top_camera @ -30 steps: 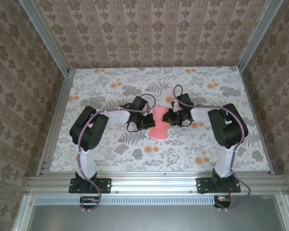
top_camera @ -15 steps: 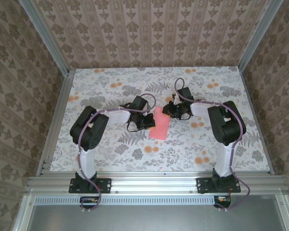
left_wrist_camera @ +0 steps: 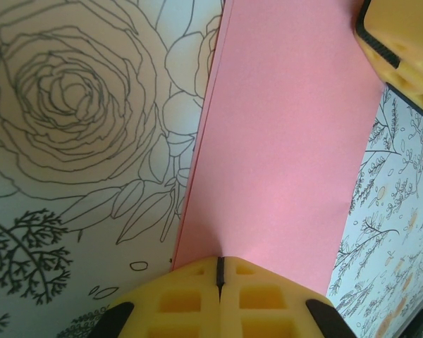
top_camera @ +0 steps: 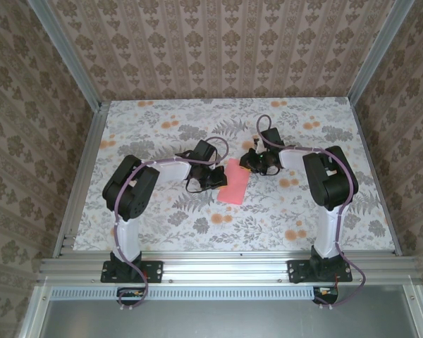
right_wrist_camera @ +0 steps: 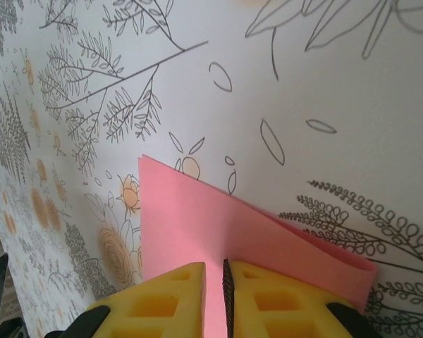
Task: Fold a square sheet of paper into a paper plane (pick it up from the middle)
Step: Fold the square sheet of paper in half at the center of the table.
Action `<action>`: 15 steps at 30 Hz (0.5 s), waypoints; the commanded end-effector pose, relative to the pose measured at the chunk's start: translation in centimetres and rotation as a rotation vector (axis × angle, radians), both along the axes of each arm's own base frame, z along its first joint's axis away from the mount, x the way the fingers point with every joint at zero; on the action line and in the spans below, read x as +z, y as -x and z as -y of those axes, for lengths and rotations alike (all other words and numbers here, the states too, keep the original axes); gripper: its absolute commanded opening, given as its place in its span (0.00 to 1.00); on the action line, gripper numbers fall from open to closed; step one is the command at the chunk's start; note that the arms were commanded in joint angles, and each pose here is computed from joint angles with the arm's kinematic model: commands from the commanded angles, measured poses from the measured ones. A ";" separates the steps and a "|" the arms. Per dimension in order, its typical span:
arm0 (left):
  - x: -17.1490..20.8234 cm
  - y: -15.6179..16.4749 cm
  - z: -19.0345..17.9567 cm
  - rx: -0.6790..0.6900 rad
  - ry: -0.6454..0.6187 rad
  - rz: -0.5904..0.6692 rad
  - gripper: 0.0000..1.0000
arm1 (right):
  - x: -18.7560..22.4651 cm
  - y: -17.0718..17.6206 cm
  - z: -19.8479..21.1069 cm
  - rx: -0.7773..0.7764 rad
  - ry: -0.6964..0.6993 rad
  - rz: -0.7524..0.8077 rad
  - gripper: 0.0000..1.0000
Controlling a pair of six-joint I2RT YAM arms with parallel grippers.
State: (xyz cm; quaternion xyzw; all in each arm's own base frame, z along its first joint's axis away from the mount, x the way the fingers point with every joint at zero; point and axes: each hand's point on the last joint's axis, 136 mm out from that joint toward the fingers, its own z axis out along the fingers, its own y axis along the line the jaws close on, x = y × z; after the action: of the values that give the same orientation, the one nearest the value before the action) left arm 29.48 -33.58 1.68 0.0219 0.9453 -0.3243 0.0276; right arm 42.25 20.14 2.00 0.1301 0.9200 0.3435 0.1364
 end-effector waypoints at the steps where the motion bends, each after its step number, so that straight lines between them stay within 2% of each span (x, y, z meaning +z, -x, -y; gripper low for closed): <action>1: -6.9 4.5 -5.3 0.002 -0.283 -0.164 0.03 | -0.4 -0.6 1.6 -0.025 0.051 0.003 0.17; 9: -6.9 4.6 -5.5 0.001 -0.288 -0.164 0.03 | -2.3 -1.2 3.6 -0.061 0.079 -0.013 0.16; 15: -6.9 4.4 -5.4 0.004 -0.286 -0.162 0.03 | 0.0 -2.1 4.5 -0.062 0.109 0.044 0.16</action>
State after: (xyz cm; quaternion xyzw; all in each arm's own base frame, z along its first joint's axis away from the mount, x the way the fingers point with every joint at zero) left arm 29.47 -33.58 1.67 0.0219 0.9453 -0.3242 0.0274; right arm 43.35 18.05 1.83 0.1357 0.9212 0.3319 0.1513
